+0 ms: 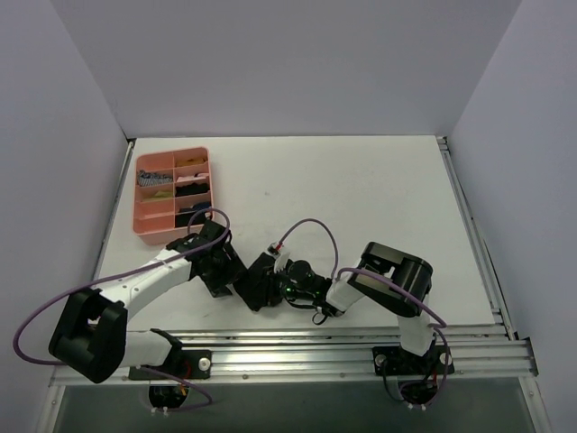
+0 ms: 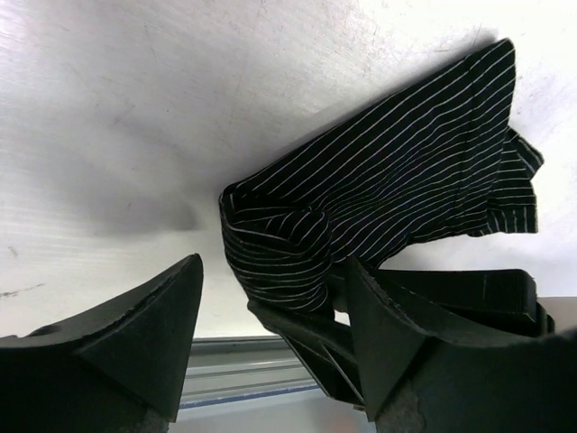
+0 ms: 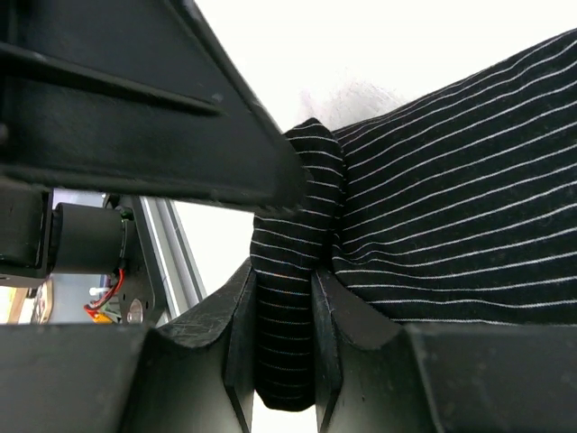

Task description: Roll the underwear

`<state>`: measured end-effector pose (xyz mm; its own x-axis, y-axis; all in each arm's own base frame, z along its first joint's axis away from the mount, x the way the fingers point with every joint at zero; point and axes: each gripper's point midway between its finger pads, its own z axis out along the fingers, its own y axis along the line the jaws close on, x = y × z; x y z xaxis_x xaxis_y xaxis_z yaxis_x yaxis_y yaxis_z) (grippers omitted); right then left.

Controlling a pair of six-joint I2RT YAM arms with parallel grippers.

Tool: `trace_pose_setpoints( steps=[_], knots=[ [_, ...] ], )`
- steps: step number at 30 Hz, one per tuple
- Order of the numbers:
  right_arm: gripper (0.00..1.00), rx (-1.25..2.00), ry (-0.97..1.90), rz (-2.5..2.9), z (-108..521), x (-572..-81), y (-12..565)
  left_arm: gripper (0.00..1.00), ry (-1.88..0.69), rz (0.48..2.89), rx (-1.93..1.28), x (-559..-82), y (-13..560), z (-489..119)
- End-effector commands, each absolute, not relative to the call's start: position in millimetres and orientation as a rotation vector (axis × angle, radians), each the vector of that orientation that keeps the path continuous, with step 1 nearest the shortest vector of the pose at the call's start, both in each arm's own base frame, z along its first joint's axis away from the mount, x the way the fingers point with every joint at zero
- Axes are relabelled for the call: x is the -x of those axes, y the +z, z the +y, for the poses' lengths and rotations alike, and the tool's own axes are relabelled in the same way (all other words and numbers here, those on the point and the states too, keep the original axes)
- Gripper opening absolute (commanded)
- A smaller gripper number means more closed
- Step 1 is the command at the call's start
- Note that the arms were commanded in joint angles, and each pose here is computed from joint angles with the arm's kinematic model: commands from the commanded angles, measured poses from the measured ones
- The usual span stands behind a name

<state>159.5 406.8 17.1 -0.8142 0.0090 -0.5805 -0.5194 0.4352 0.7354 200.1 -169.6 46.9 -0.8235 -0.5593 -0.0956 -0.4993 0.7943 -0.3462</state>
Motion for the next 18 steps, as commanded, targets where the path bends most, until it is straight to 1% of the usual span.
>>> trace_pose_setpoints(
  steps=[1, 5, 6, 9, 10, 11, 13, 14, 16, 17, 18],
  knots=[
    [0.00, 0.495, 0.954, 2.756, 316.8, -99.0, -102.8, 0.72, -0.540, 2.739, 0.818, -210.7, 47.0, -183.4],
    [0.00, 0.482, 0.963, 2.745, 319.6, -103.5, -98.0, 0.70, -0.502, 2.798, 0.823, -198.5, 29.5, -184.9],
    [0.00, 0.481, 0.959, 2.747, 319.3, -103.7, -97.8, 0.68, -0.490, 2.803, 0.824, -197.2, 26.4, -184.7],
    [0.01, 0.477, 0.963, 2.741, 321.6, -105.8, -90.8, 0.54, -0.432, 2.827, 0.850, -190.0, 19.1, -180.4],
    [0.03, 0.469, 0.953, 2.737, 320.7, -108.3, -88.7, 0.43, -0.382, 2.849, 0.861, -184.7, 16.5, -175.2],
    [0.09, 0.476, 0.931, 2.739, 318.3, -109.5, -83.8, 0.37, -0.363, 2.856, 0.860, -186.9, 18.0, -175.1],
    [0.14, 0.489, 0.882, 2.719, 317.5, -116.9, -76.3, 0.28, -0.280, 2.905, 0.843, -183.0, 12.2, -169.9],
    [0.20, 0.498, 0.882, 2.679, 321.5, -123.5, -62.7, 0.19, -0.255, 2.920, 0.822, -183.2, 12.2, -169.2],
    [0.24, 0.526, 0.798, 2.682, 315.2, -129.5, -53.6, 0.11, -0.242, 2.940, 0.808, -186.4, 12.7, -172.7],
    [0.30, 0.524, 0.749, 2.664, 310.6, -135.2, -42.2, 0.06, -0.250, 2.956, 0.801, -185.9, 13.0, -175.1],
    [0.32, 0.545, 0.726, 2.628, 313.7, -143.1, -31.7, 0.03, -0.245, 2.967, 0.796, -187.6, 11.9, -177.5]
  ],
)
